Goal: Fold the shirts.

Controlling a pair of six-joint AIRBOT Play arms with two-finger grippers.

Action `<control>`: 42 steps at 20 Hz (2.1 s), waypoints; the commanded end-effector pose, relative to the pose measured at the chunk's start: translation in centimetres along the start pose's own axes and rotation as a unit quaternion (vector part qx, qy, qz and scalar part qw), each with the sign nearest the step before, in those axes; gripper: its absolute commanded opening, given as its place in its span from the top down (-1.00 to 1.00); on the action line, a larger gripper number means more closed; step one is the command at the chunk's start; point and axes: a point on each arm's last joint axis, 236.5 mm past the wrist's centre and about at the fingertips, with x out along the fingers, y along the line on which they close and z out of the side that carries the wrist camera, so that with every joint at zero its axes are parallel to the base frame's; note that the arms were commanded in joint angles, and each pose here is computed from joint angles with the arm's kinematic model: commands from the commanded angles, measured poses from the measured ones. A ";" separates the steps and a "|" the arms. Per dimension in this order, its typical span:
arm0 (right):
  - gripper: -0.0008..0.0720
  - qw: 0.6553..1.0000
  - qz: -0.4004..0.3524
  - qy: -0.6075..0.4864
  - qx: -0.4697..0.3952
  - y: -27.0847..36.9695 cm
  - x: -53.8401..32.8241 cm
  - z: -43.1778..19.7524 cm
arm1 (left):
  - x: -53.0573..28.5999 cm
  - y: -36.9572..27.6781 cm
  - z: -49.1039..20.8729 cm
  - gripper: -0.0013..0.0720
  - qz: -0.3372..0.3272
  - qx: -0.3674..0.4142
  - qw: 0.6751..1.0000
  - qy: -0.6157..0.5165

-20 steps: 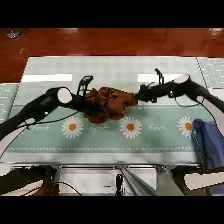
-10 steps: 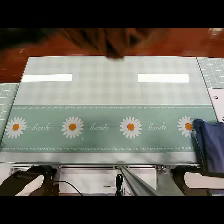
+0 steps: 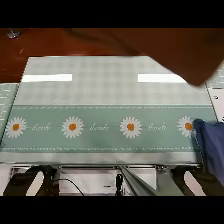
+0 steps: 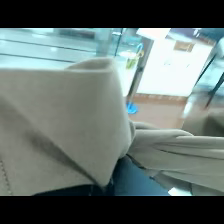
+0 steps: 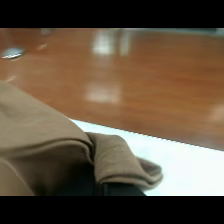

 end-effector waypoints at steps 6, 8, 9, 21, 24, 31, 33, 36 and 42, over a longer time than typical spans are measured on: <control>0.90 0.994 -0.023 0.095 0.055 0.4 -2.1 -10.1 | -4.6 -1.5 -16.7 0.90 -0.024 -0.070 0.962 0.262; 0.90 0.987 0.004 0.139 0.080 0.5 0.2 -13.0 | -3.8 -1.7 -21.5 0.90 -0.046 -0.112 0.940 0.318; 0.90 0.982 0.012 0.164 0.090 0.2 1.6 -14.8 | -3.2 -1.8 -23.9 0.90 -0.060 -0.128 0.929 0.341; 0.90 0.901 -0.061 0.349 0.250 -12.8 23.1 -33.8 | 9.8 -2.4 -46.6 0.90 -0.079 -0.250 0.833 0.486; 0.90 0.870 -0.045 0.392 0.295 -13.1 26.4 -37.4 | 10.1 -4.8 -50.7 0.89 -0.086 -0.235 0.811 0.528; -0.74 0.871 -0.034 0.396 0.291 -17.6 24.7 -33.0 | 12.9 2.7 -41.1 -0.95 -0.070 -0.212 0.825 0.520; -0.73 0.866 -0.094 0.387 0.304 -21.8 21.1 -33.8 | 13.4 8.7 -37.4 -0.95 -0.003 -0.249 0.847 0.469; -0.73 0.831 -0.128 0.380 0.386 -22.5 17.9 -39.8 | 13.3 12.0 -37.8 -0.95 0.038 -0.336 0.834 0.436; -0.73 0.808 -0.059 0.381 0.445 -17.0 18.2 -45.3 | 16.2 3.2 -47.6 -0.95 -0.081 -0.296 0.781 0.544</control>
